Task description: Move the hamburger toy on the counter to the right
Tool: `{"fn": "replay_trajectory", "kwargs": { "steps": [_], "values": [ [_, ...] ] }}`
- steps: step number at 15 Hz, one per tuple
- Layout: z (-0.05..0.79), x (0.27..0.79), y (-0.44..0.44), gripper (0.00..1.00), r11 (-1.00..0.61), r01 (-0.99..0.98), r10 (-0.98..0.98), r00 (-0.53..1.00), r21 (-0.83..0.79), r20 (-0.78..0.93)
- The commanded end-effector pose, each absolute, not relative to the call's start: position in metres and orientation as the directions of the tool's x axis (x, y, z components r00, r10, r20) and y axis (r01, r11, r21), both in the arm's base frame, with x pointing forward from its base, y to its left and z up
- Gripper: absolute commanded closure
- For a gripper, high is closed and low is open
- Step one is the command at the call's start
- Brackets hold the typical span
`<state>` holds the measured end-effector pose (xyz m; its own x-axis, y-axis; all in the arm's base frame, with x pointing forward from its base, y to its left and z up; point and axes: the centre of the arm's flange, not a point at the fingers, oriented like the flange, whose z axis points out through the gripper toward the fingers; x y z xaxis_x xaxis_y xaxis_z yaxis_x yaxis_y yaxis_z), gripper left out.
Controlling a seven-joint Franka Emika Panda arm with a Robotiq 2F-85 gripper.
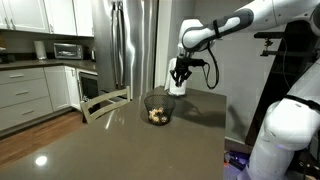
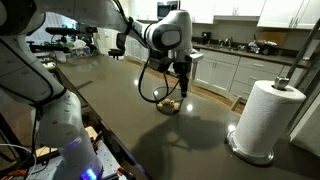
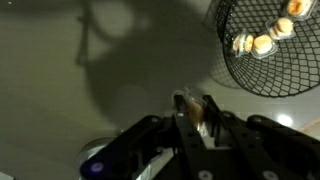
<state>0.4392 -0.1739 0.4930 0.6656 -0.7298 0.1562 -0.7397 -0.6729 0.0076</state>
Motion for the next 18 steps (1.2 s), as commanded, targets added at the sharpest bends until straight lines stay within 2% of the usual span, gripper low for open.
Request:
{"fn": "replay_trajectory", "kwargs": {
  "steps": [1, 2, 6, 18],
  "values": [
    [0.468, 0.449, -0.186, 0.95, -0.670, -0.741, -0.735, 0.669, 0.032, 0.109],
    [0.489, 0.465, -0.172, 0.95, -0.675, -0.736, -0.730, 0.676, 0.042, 0.102],
    [0.470, 0.482, -0.162, 0.95, -0.722, -0.687, -0.678, 0.726, 0.081, 0.111],
    [0.415, 0.490, -0.190, 0.95, -0.718, -0.694, -0.696, 0.718, 0.054, -0.015]
  ]
}}
